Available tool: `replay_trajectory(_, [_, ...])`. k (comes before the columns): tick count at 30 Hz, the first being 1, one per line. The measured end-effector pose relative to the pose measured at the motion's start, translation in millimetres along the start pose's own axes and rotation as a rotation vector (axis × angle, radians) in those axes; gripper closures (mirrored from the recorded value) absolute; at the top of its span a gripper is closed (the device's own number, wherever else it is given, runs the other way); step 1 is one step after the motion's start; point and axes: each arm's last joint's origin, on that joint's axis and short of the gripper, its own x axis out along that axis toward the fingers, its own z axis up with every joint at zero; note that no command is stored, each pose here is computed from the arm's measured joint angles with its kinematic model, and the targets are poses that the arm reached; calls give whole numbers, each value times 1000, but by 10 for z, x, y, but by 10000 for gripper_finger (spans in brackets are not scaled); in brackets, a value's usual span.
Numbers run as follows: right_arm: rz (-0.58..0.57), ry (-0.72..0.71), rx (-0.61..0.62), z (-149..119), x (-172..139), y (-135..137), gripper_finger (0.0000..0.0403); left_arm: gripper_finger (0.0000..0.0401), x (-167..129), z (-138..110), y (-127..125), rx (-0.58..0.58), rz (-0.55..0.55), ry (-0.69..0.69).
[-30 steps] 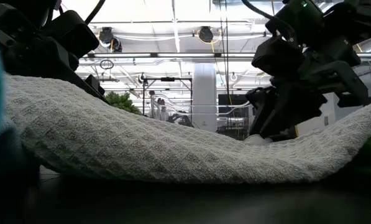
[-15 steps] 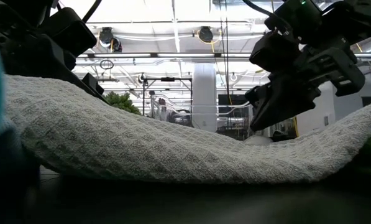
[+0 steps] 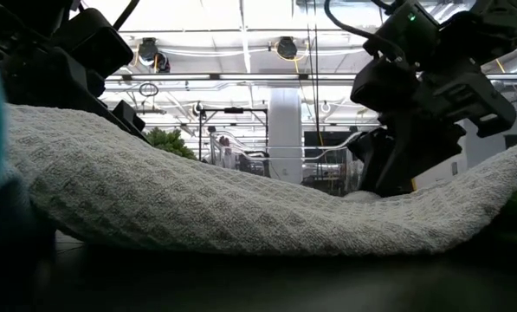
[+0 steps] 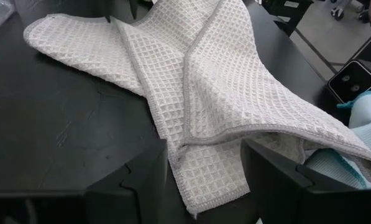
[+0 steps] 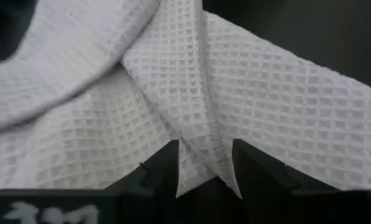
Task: Fold microfiber towels
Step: Fold the gray towel
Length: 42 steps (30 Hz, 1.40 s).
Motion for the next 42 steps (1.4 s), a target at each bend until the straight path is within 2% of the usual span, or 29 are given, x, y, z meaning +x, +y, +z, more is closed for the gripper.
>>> replay_trajectory(3, [-40,-9,-24,9,-1,-12,257,194,0,0,0,0,0,0])
replay_trajectory(12, [-35,1,-32,-5,16,-11,264,194,0,0,0,0,0,0])
replay_trajectory(19, [-27,-8,-25,-51,178,-24,268,194,0,0,0,5,0,0])
replay_trajectory(23, [-28,-34,-39,-41,216,-32,303,194,0,-1,-2,5,-8,2])
replay_trajectory(26, [-34,-57,-34,-2,160,-44,367,194,0,-1,-4,6,-15,5])
replay_trajectory(28, [-38,-87,-40,53,92,-41,392,194,0,-1,-4,6,-15,5])
replay_trajectory(42, [-129,-278,-97,342,-446,13,401,194,4,45,35,28,-4,-32])
